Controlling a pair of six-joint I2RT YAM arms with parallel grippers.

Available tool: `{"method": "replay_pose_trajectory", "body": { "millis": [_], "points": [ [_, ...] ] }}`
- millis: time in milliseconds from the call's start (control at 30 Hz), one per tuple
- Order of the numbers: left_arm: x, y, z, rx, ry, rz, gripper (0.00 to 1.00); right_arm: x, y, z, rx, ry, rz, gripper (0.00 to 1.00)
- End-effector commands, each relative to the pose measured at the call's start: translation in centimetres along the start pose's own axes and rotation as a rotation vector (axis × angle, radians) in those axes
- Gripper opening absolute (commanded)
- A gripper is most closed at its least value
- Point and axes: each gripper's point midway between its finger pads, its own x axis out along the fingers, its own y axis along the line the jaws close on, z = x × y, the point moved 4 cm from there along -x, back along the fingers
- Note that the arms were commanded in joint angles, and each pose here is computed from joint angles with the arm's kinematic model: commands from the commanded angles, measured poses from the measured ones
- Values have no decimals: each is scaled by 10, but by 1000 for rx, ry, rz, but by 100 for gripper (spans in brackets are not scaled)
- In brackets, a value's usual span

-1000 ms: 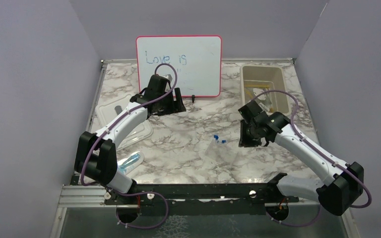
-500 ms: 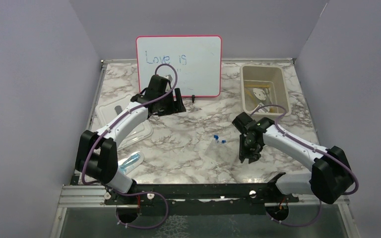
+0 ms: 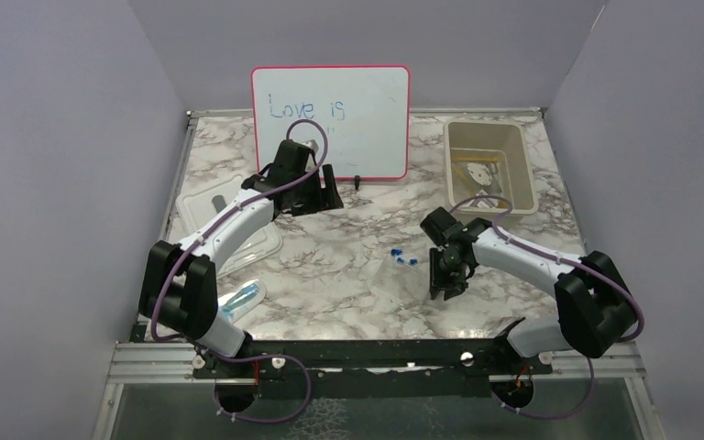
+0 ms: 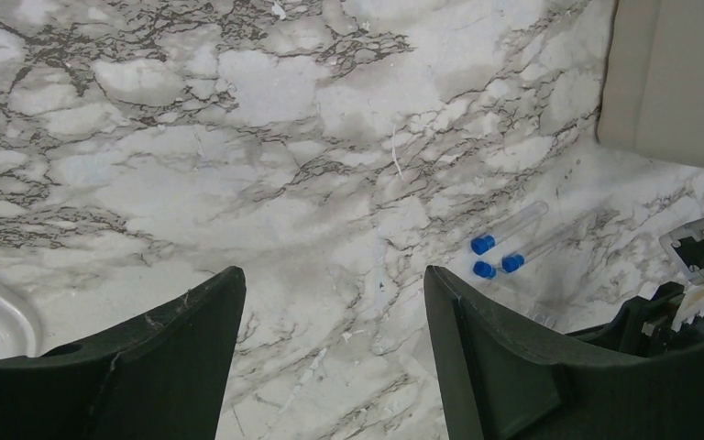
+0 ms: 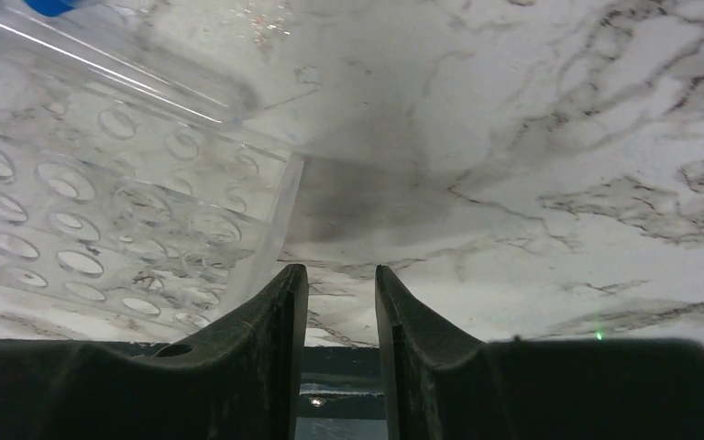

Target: Organize the chemistry lab equipment

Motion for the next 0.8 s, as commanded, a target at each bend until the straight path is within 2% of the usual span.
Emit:
{"method": "replay_pose_trajectory", "body": {
  "millis": [0,300,767],
  "points": [
    [-11,-1,3,16,-38,-12,74,2,21,8,-56,-35,117,37],
    [-14,1,2,18,-48,-2,74,2,56,27,-146,-71,252,41],
    [-24,9,6,22,-84,57,74,-3,97,46,-224,-93,353,57]
  ]
}}
